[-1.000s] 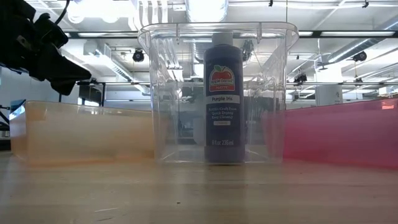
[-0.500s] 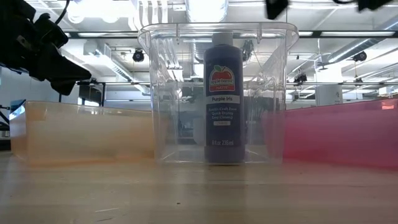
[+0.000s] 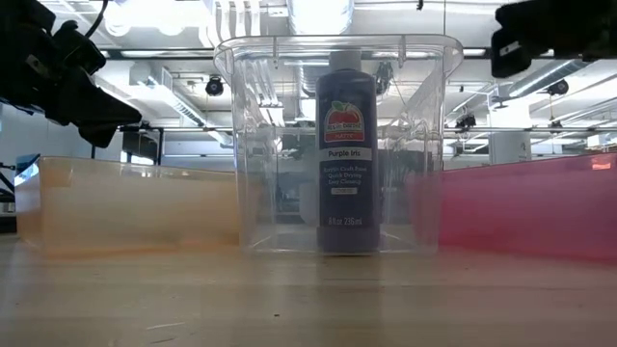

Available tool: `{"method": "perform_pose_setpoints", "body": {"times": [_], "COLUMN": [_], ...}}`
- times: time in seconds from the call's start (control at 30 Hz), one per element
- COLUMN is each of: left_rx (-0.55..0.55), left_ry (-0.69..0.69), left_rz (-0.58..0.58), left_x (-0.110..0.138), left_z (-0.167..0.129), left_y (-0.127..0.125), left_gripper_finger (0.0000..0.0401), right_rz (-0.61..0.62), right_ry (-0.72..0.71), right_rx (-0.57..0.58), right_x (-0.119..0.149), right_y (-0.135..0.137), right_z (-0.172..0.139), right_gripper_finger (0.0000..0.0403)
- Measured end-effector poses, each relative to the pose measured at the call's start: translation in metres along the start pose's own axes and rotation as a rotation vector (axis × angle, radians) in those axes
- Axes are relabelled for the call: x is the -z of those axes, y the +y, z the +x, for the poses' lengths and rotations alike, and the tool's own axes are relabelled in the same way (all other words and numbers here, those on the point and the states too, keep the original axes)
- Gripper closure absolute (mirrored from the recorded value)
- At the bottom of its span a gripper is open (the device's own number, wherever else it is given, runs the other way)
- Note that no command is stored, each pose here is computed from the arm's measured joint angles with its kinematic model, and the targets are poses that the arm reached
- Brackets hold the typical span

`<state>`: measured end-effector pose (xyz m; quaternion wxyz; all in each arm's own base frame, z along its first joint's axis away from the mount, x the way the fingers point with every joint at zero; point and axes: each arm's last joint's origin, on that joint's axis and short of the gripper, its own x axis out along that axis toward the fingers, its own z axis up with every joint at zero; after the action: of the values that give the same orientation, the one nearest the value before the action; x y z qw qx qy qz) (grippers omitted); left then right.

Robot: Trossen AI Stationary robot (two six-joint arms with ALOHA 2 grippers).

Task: Pick & Place Paint Supplies
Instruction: Return to Home Position

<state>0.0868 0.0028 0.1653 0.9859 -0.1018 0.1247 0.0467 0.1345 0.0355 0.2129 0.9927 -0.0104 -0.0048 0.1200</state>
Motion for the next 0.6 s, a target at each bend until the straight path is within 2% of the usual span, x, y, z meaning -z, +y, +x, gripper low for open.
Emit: {"method": "perform_pose_setpoints", "body": {"times": [0.27, 0.6], "left_rx": [0.000, 0.000], "left_ry": [0.000, 0.001], "left_rz": [0.000, 0.000], "left_x": [0.000, 0.000], "left_z": [0.000, 0.000], "left_y": [0.000, 0.000], "left_gripper_finger": [0.0360, 0.0360], "right_rz": [-0.008, 0.031], "right_ry": [-0.036, -0.047], "right_rx": [0.086, 0.121], "right_x": [0.012, 0.039], "right_y": [-0.003, -0.003], "right_z": [-0.019, -0.033], "right_gripper_finger": [0.0394, 0.0394]}}
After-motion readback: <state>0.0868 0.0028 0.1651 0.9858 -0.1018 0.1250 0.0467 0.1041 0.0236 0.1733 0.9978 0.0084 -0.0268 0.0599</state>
